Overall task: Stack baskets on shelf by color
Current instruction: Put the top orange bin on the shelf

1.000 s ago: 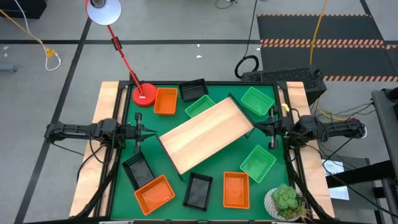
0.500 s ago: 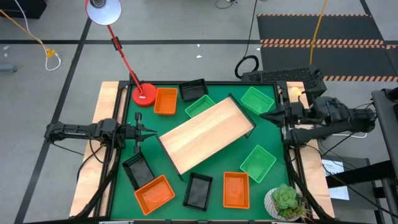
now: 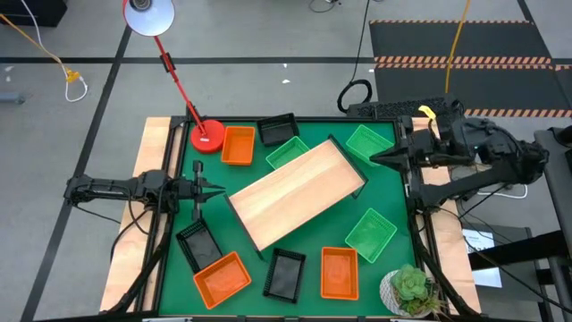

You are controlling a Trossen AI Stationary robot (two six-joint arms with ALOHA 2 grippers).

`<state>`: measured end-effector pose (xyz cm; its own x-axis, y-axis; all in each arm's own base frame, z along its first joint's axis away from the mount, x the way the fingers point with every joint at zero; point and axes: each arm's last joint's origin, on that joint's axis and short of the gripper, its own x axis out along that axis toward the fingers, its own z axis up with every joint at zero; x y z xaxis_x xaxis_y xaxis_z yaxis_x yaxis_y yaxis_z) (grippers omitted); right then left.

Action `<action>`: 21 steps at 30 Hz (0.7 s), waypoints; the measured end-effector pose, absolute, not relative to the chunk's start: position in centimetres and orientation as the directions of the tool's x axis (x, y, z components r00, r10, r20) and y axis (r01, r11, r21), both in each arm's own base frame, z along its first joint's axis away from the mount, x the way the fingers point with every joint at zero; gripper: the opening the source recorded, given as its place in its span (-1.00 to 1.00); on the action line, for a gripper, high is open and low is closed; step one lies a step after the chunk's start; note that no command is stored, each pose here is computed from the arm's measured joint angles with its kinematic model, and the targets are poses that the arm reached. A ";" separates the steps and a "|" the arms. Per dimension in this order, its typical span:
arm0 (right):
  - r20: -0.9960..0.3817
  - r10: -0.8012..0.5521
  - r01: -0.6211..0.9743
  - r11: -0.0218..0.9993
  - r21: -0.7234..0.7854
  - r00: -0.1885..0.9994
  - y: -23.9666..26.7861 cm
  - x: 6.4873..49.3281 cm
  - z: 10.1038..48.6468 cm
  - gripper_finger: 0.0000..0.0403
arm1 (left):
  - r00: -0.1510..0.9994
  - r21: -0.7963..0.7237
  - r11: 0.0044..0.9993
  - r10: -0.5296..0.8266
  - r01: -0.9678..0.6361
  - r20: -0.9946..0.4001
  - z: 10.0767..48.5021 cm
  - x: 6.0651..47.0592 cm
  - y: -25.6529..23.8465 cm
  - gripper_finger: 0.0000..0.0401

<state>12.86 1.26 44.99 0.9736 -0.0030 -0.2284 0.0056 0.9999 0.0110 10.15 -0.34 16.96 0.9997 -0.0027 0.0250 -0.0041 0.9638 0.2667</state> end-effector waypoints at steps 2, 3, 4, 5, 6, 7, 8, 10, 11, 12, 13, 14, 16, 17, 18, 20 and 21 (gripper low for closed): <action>-0.265 -0.004 0.012 1.000 0.028 0.964 1.3 13.2 45.5 -1.00 | 1.000 0.244 0.970 -0.003 -0.003 0.025 17.0 10.2 -0.3 -0.80; -0.283 -0.005 0.016 0.999 0.038 0.959 1.3 13.4 45.6 -1.00 | 1.000 0.236 0.972 -0.003 -0.003 0.026 17.0 10.2 -0.3 -0.80; -0.294 -0.005 0.020 0.999 0.047 0.956 1.4 13.6 45.8 -1.00 | 1.000 0.229 0.973 -0.002 -0.004 0.026 17.0 10.2 -0.3 -0.80; -0.302 -0.005 0.022 0.998 0.053 0.953 1.4 13.8 45.9 -1.00 | 1.000 0.225 0.974 -0.003 -0.003 0.026 17.0 10.2 -0.3 -0.80; -0.308 -0.006 0.024 0.998 0.057 0.951 1.4 14.0 46.1 -1.00 | 1.000 0.222 0.975 -0.003 -0.003 0.027 17.0 10.2 -0.3 -0.80; -0.311 -0.006 0.025 0.998 0.057 0.950 1.4 14.2 46.1 -1.00 | 0.999 0.208 0.978 -0.003 -0.004 0.035 17.1 10.1 -0.3 -0.80; -0.312 -0.006 0.025 0.998 0.056 0.950 1.4 14.3 46.2 -1.00 | 0.998 0.175 0.985 -0.003 -0.007 0.057 17.3 10.1 -0.3 -0.80; -0.321 -0.007 0.026 0.998 0.055 0.947 1.5 14.6 46.1 -1.00 | 0.987 0.088 0.996 -0.001 -0.013 0.161 18.3 10.0 -0.3 -0.80; -0.323 -0.006 0.026 0.998 0.055 0.946 1.5 14.6 46.1 -1.00 | 0.974 0.054 0.998 0.009 -0.021 0.226 18.9 9.9 -0.3 -0.80; -0.322 -0.006 0.026 0.998 0.055 0.947 1.5 14.6 46.1 -1.00 | 0.957 0.029 0.999 0.033 -0.043 0.288 19.5 9.7 -0.2 -0.80; -0.321 -0.006 0.025 0.998 0.055 0.947 1.5 14.6 46.1 -1.00 | 0.941 0.001 0.997 0.071 -0.075 0.332 20.2 9.6 -0.1 -0.80; -0.320 -0.006 0.025 0.998 0.055 0.947 1.5 14.6 46.1 -1.00 | 0.929 -0.024 0.994 0.104 -0.102 0.356 20.8 9.4 0.0 -0.80; -0.320 -0.006 0.026 0.998 0.058 0.947 1.5 14.6 46.1 -1.00 | 0.926 -0.044 0.989 0.145 -0.139 0.349 22.3 9.0 0.1 -0.84; -0.320 -0.007 0.028 0.998 0.063 0.947 1.5 14.6 46.1 -1.00 | 0.932 -0.042 0.988 0.153 -0.147 0.330 23.1 8.8 0.2 -0.87; -0.321 -0.007 0.029 0.997 0.066 0.947 1.5 14.6 46.1 -1.00 | 0.938 -0.039 0.987 0.159 -0.154 0.307 23.9 8.7 0.2 -0.91; -0.327 -0.013 0.035 0.997 0.063 0.945 1.5 14.6 46.0 -1.00 | 0.947 -0.037 0.985 0.170 -0.167 0.272 25.6 8.4 0.2 -0.97; -0.327 -0.015 0.036 0.998 0.059 0.945 1.5 14.6 46.0 -1.00 | 0.948 -0.037 0.984 0.178 -0.174 0.264 26.6 8.2 0.3 -0.98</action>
<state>14.61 1.46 46.02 0.9448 -0.0148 -0.3272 0.0362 0.9976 0.0595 8.17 0.27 26.60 0.9480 0.1778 0.2640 -0.1742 0.9840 -0.0369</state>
